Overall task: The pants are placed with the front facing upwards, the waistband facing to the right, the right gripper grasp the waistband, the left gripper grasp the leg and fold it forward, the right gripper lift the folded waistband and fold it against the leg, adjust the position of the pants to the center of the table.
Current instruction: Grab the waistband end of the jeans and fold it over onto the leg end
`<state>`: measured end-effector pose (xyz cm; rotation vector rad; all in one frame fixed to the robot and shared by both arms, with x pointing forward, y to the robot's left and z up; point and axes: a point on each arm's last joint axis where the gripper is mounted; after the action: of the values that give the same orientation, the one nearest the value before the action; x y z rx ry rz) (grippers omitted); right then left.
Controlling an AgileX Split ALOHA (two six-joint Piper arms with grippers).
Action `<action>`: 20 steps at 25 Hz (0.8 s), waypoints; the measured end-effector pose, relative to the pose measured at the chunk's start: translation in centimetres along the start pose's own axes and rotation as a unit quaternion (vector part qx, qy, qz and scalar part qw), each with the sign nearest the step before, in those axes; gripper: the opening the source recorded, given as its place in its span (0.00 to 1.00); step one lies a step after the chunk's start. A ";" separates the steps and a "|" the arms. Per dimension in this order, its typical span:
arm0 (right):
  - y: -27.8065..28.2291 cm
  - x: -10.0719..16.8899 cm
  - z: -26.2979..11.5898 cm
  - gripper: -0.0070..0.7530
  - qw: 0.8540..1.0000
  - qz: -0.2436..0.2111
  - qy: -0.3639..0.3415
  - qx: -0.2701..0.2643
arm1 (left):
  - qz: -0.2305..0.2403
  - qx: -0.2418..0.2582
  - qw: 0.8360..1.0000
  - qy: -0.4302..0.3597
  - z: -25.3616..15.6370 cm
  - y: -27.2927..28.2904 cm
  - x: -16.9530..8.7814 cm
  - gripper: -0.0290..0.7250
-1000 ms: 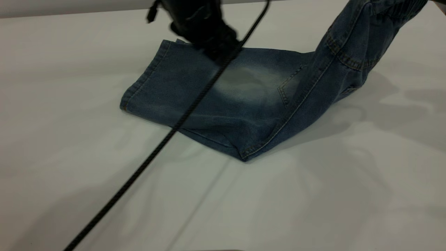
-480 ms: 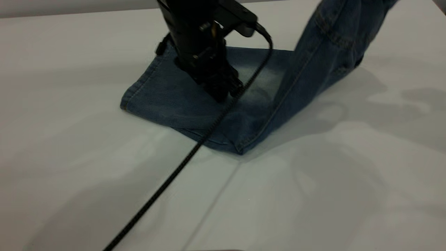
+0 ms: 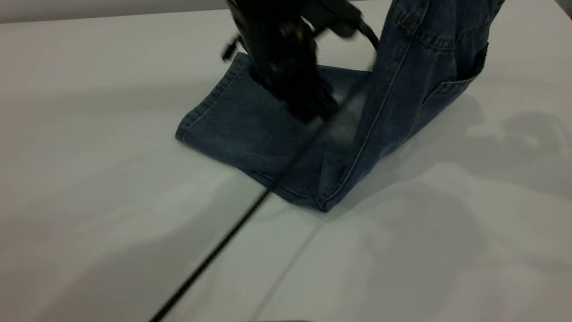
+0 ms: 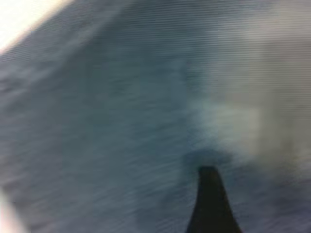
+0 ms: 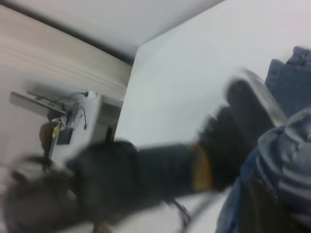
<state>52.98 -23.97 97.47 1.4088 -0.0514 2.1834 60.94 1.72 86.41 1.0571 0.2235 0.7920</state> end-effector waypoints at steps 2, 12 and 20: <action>0.0 0.0 0.0 0.07 1.000 -0.002 0.001 0.000 | 0.015 -0.015 1.000 0.018 0.7 1.7 2.0 0.62; -3.9 1.5 -1.1 0.07 0.998 -0.040 0.037 0.026 | 0.110 -0.100 0.983 0.109 2.5 14.3 12.7 0.62; -10.9 3.9 -0.3 0.07 0.989 -0.082 0.116 0.043 | 0.151 -0.123 0.972 0.130 2.4 24.6 14.1 0.62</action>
<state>56.43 -12.96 97.91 1.1489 0.2380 2.2168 60.50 15.73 111.11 0.7590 0.1821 1.2045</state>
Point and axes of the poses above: a point on each arm's last joint axis where the gripper is mounted, y pointing back along that axis away from the gripper, x along the wrist's bending axis when the last joint is at zero, z = x × y, and after that the axes turned 1 degree about y, right-handed
